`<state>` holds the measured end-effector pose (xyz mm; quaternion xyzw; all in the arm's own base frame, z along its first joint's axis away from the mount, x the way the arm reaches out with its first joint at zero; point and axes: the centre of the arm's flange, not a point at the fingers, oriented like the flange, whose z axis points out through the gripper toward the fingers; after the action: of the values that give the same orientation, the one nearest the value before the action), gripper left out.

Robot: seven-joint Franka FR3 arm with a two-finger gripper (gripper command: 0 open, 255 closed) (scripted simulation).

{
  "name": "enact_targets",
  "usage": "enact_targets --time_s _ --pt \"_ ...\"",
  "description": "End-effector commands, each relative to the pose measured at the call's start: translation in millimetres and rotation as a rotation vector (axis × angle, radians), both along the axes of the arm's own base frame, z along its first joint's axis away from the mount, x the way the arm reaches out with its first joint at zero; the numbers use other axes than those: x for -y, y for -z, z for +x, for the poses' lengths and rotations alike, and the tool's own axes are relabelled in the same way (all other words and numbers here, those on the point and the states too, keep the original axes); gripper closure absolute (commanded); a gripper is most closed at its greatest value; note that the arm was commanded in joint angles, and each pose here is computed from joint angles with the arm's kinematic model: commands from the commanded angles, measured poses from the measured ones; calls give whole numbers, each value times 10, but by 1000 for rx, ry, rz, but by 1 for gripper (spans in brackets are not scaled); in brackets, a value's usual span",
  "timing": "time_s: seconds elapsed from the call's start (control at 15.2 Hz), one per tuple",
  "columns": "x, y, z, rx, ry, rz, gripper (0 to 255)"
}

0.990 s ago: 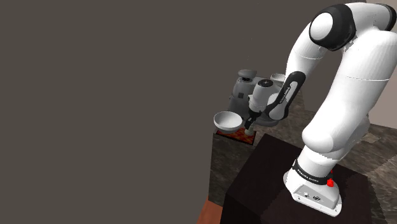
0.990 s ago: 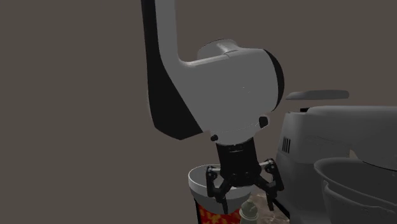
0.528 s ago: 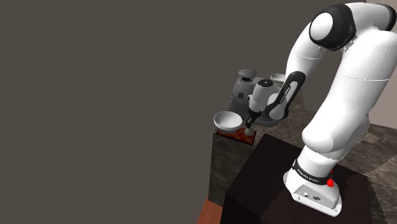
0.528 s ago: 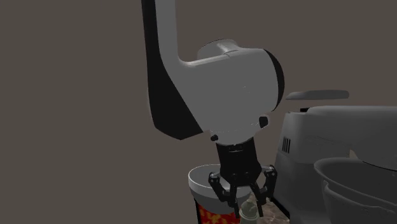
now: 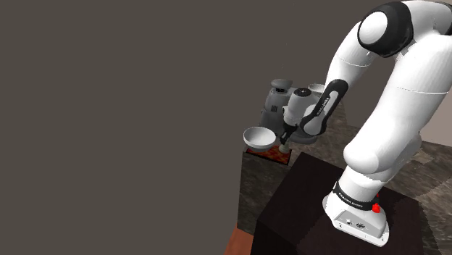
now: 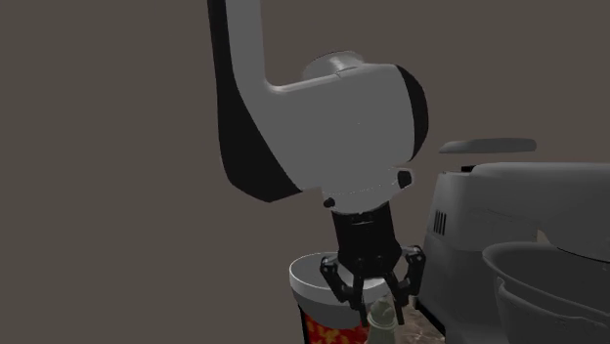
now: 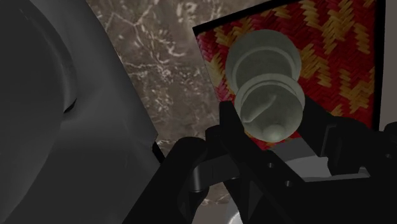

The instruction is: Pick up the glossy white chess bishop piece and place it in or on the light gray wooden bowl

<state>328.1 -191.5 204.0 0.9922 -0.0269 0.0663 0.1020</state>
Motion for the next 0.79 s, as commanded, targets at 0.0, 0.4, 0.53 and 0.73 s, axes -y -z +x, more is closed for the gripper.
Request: enact_targets --time_s 0.0,0.4,0.53,0.73 --pt "2 -101 -14 0 1 1 255" --pt "2 -418 -14 0 1 1 255" --pt "2 -524 -14 0 1 1 255" --pt "2 -682 -14 0 1 1 255"
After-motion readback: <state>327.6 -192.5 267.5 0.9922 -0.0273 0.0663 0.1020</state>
